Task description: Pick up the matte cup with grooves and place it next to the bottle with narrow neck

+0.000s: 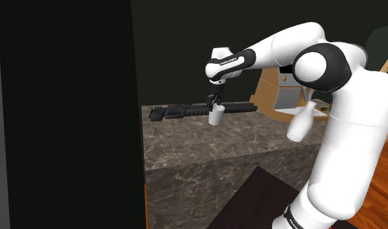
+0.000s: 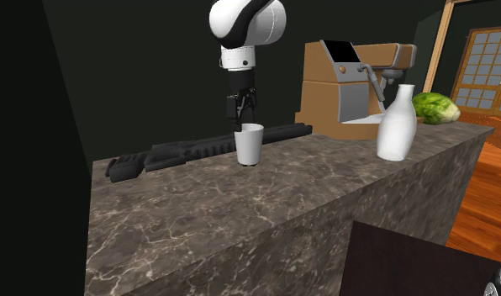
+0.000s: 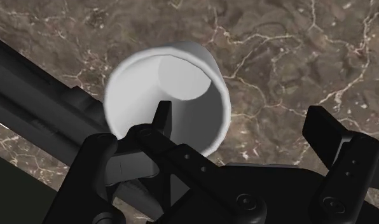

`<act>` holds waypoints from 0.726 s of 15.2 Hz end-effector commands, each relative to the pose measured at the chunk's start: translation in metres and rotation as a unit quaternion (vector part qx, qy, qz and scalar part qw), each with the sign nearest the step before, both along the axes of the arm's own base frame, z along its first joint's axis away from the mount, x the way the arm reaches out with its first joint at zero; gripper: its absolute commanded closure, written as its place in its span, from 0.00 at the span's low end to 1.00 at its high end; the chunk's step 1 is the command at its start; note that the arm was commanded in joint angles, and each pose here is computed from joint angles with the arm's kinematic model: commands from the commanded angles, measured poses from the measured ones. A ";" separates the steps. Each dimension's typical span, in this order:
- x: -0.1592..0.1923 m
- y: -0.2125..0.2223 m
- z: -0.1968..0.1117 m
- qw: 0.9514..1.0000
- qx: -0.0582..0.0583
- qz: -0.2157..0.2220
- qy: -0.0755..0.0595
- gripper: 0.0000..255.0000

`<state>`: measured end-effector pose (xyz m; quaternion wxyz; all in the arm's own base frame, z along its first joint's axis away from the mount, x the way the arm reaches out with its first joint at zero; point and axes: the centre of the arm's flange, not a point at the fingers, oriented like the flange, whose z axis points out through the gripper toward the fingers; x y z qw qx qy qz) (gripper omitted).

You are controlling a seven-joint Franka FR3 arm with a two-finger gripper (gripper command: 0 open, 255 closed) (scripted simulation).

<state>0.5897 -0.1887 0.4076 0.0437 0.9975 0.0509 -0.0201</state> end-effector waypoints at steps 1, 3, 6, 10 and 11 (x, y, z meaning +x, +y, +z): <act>0.010 -0.006 -0.010 1.000 0.000 0.001 0.000 0.00; 0.010 -0.007 -0.021 1.000 0.000 0.001 0.000 0.00; 0.009 -0.008 -0.037 1.000 0.000 0.001 0.000 0.00; 0.009 -0.009 -0.045 1.000 0.000 0.001 0.000 0.00; 0.009 -0.009 -0.045 1.000 0.000 0.001 0.000 0.00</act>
